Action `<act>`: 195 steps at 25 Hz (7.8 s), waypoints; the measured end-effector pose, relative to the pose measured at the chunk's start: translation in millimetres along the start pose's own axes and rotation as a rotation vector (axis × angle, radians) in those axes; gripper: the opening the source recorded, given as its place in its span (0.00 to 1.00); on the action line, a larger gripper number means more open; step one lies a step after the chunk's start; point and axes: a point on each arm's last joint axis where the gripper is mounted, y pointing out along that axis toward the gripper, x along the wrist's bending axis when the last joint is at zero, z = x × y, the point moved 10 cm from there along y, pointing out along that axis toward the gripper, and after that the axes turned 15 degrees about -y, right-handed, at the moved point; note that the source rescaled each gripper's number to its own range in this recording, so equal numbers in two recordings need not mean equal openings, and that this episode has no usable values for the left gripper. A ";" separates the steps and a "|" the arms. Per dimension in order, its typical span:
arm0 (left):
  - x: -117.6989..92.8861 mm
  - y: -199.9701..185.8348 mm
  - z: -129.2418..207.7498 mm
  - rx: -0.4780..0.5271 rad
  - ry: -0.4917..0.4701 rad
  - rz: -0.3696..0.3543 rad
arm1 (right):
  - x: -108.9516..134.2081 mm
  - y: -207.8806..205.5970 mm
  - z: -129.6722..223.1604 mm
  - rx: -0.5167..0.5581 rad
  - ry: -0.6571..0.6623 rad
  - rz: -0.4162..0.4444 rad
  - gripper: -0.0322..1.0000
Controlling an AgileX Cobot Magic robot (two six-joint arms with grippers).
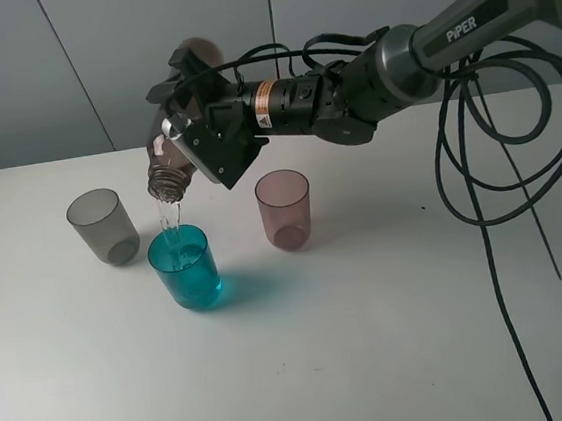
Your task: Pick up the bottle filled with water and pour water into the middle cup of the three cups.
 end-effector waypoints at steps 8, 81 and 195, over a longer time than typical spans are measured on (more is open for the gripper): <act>0.0 0.0 0.0 0.000 0.000 0.000 | -0.9 0.0 2.3 0.012 -0.030 0.005 0.06; 0.0 0.0 0.0 0.000 0.002 0.000 | 115.5 -203.2 112.0 0.546 1.952 0.147 0.06; 0.0 0.0 0.0 0.000 0.004 0.000 | -63.7 -483.5 -109.3 0.913 2.067 0.040 1.00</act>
